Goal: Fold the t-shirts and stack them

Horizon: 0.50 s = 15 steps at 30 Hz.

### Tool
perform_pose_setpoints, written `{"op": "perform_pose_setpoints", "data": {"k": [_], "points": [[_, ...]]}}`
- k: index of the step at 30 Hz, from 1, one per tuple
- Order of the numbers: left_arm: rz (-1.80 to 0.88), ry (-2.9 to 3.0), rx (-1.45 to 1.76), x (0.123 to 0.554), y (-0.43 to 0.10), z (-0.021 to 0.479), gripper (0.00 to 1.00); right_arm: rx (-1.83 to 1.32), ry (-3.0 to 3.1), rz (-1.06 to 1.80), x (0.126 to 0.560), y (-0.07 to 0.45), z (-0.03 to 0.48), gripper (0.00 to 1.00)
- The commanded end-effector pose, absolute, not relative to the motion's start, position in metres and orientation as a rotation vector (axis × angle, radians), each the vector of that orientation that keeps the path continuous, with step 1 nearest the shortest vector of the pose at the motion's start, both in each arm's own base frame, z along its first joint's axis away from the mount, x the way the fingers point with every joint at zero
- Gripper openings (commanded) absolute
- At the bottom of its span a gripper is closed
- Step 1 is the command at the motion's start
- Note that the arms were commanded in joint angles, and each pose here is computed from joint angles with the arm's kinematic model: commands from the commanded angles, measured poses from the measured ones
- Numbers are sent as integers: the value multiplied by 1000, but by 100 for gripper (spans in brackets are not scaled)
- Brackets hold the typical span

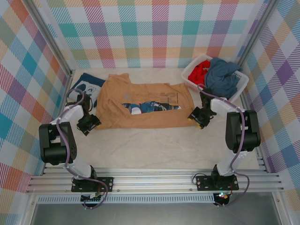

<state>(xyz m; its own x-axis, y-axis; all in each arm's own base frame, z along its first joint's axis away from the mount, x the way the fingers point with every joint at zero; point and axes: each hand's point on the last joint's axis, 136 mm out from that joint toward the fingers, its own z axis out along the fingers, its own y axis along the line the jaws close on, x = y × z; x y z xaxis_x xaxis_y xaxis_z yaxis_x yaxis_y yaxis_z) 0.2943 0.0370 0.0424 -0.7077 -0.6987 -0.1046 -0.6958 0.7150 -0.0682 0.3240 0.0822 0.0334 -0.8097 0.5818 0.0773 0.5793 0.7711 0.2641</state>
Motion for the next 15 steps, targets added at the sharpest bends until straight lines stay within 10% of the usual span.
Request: {"op": "perform_pose_setpoints", "data": {"k": [1,15], "points": [[-153,2739,-1120,314,30,35,56,949,2983,460,321,83,23,52],[-230,2707,-1096,331,24,27,27,971,2979,451,333,83,9,26]]}}
